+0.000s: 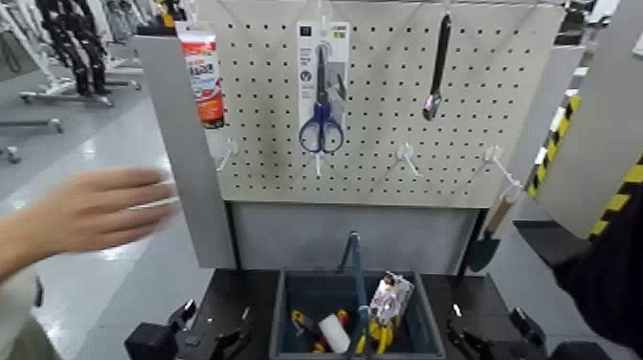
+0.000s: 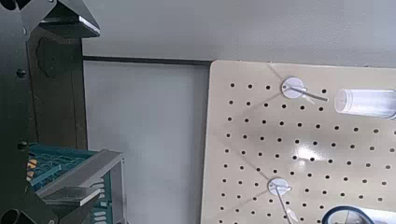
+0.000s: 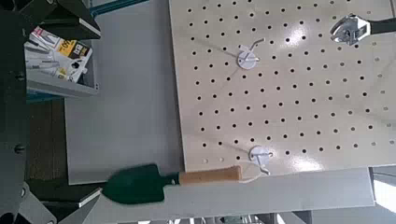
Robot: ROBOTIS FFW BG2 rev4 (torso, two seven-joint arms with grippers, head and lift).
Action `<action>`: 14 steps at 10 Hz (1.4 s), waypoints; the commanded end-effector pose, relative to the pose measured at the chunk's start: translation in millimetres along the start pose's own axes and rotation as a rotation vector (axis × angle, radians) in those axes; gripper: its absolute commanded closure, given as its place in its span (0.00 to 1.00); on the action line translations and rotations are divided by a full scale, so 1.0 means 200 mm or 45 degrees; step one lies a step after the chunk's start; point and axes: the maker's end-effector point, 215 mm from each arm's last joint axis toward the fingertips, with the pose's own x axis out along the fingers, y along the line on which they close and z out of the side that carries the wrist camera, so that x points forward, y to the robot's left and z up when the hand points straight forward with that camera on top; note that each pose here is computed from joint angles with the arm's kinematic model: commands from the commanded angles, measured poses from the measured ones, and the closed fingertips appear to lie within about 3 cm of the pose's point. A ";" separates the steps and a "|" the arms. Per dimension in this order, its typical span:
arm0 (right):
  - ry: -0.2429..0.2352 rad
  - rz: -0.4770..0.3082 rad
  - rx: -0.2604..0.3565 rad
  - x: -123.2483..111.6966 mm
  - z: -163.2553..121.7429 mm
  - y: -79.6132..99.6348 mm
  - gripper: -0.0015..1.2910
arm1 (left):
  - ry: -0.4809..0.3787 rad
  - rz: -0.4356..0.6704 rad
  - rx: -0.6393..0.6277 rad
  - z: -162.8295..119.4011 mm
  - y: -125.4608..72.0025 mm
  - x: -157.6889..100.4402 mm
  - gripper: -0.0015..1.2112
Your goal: Put the tool with the wooden handle into the crate.
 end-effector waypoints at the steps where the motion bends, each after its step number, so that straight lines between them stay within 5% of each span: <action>1: 0.018 0.021 -0.026 -0.01 0.03 -0.07 0.10 | 0.001 0.002 -0.001 0.00 0.01 0.00 0.09; 7: 0.112 0.109 -0.166 0.03 0.19 -0.38 0.10 | 0.001 0.003 -0.003 0.00 0.00 0.00 0.09; 14: 0.213 0.255 -0.282 0.17 0.31 -0.56 0.09 | 0.003 0.002 -0.001 -0.01 0.00 0.00 0.09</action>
